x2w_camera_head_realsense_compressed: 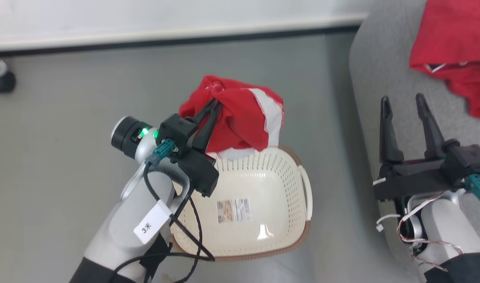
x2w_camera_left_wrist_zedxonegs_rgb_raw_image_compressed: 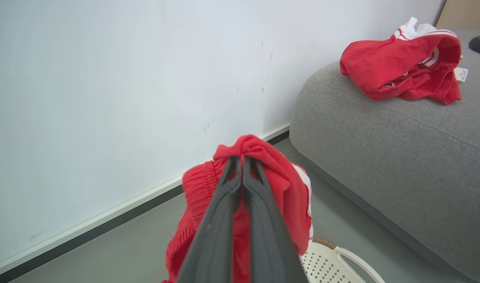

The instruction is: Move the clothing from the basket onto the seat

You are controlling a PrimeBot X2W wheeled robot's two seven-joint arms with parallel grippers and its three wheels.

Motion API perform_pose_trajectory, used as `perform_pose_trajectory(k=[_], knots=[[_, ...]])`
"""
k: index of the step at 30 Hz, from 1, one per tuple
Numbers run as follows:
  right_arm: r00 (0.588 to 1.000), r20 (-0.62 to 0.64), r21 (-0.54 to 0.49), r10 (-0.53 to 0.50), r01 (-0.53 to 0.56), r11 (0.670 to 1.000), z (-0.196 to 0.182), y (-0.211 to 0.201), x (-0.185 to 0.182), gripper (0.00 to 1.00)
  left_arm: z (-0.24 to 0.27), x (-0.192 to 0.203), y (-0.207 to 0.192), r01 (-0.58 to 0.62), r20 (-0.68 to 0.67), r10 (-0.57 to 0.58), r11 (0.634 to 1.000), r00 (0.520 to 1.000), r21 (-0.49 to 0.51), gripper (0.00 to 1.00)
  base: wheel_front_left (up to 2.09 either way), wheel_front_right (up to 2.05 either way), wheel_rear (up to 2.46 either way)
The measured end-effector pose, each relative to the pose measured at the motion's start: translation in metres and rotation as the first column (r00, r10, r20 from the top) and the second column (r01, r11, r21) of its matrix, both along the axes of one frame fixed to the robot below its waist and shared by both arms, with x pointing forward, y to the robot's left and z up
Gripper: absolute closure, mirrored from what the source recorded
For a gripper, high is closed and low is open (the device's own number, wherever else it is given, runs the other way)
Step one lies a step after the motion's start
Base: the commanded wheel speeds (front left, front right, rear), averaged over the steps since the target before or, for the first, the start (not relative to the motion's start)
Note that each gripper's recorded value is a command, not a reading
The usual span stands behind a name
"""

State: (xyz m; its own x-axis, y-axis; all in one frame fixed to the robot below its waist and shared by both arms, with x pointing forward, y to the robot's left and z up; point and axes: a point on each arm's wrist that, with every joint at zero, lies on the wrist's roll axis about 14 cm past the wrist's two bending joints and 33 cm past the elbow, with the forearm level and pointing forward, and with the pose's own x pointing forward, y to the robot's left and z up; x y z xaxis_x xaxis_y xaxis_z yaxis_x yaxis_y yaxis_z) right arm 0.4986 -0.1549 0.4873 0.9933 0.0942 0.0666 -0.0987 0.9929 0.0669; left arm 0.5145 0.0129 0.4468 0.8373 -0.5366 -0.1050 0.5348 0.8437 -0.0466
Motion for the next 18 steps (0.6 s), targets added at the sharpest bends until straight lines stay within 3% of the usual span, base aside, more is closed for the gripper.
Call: perform_pose_trajectory(k=[12, 18], knots=[[0.998, 0.045, 0.01, 0.042, -0.043, 0.999, 0.033, 0.016, -0.038, 0.0, 0.063, -0.034, 0.011, -0.03, 0.107, 0.036, 0.998, 0.994, -0.051, 1.0, 0.0, 0.0, 0.0], [0.988, 0.08, 0.025, 0.133, -0.136, 0.99, 0.051, 0.048, -0.063, 0.0, 0.098, -0.053, 0.018, -0.035, 0.185, 0.044, 0.998, 0.982, -0.05, 1.0, 0.0, 0.0, 0.0]])
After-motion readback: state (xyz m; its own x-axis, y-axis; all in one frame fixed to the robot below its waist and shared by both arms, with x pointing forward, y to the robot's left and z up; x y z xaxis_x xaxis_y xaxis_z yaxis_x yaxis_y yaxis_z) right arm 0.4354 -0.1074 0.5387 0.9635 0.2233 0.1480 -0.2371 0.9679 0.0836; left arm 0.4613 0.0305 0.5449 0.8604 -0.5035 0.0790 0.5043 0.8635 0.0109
